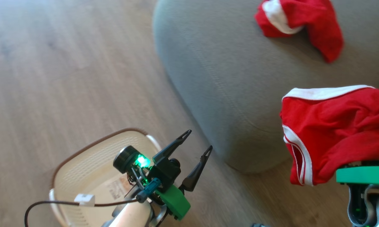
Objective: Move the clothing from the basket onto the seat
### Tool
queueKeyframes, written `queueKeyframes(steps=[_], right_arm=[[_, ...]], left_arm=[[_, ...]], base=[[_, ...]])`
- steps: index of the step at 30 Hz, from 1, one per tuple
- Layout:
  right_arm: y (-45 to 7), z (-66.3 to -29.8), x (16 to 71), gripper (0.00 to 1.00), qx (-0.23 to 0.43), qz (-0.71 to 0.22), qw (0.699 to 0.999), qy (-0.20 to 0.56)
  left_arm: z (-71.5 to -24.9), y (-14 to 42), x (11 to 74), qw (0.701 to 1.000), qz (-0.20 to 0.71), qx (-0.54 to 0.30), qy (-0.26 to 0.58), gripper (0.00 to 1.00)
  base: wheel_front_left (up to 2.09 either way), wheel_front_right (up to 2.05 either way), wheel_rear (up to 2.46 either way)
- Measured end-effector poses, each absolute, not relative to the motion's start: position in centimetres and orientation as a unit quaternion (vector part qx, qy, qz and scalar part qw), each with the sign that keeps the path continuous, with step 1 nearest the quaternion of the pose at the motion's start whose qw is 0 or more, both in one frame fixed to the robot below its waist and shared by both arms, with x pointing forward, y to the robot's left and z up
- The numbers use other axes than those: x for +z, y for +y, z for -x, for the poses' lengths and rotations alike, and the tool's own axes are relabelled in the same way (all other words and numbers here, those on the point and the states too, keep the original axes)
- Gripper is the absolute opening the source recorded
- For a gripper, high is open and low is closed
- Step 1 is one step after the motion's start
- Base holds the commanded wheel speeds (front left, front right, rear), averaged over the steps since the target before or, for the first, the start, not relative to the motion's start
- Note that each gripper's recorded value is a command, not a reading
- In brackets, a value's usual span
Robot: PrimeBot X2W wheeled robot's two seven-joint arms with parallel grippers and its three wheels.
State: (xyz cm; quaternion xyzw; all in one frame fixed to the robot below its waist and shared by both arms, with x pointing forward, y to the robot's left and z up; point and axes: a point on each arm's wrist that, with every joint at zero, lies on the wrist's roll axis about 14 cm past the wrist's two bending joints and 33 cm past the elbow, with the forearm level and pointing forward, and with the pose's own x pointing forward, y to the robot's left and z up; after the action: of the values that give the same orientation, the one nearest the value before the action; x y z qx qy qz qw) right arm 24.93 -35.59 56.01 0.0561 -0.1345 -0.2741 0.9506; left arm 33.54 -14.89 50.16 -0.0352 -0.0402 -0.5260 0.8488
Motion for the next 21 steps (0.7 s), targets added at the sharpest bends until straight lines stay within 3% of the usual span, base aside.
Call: queueKeyframes(steps=[9,21], right_arm=[[-38.8,-20.4,56.6,0.00,-0.350,-0.038,0.926,-0.137],[-39.5,-19.0,56.3,0.00,-0.370,-0.043,0.918,-0.133]], left_arm=[[-32.0,-18.3,49.7,0.809,0.048,-0.585,-0.038,1.00],[-32.1,-18.6,49.9,0.807,0.051,-0.587,-0.040,1.00]], base=[[0.00,0.00,0.00],[0.00,0.00,0.00]])
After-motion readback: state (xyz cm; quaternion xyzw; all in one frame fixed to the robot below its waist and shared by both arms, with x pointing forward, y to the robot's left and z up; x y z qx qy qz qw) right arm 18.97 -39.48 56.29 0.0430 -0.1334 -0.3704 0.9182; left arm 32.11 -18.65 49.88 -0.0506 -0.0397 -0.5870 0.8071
